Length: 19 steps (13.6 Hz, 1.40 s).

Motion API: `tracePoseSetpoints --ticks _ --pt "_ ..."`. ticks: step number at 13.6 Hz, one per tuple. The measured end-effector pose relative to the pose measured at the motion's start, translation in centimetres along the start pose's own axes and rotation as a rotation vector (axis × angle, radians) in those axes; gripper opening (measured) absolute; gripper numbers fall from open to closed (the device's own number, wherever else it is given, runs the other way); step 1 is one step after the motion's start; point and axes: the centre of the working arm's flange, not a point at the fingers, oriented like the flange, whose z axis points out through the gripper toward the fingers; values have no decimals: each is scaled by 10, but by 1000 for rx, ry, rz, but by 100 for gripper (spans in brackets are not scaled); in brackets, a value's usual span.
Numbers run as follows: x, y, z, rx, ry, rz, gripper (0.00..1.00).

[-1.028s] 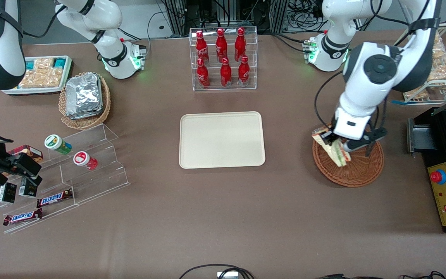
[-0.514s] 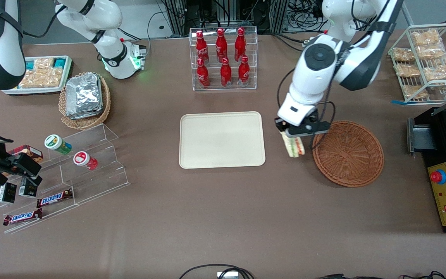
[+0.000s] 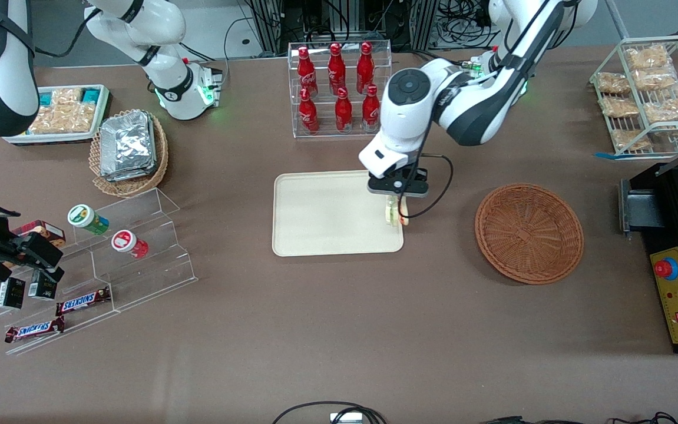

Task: Place sandwich from basket to tray
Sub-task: 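Carry the sandwich with the left gripper over the cream tray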

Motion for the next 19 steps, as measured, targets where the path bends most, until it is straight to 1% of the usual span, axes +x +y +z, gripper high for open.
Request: tracePoseSetpoints --ticks 3,7,11,13,16,19 --pt "-6 22 30 34 -11 19 19" --pt "-4 35 68 47 -42 12 19" --pt "-13 51 105 85 -49 21 19" --pt "-19 56 124 99 -65 25 19" --pt "-27 61 145 90 -95 36 19" --pt "-29 65 147 87 -97 40 19"
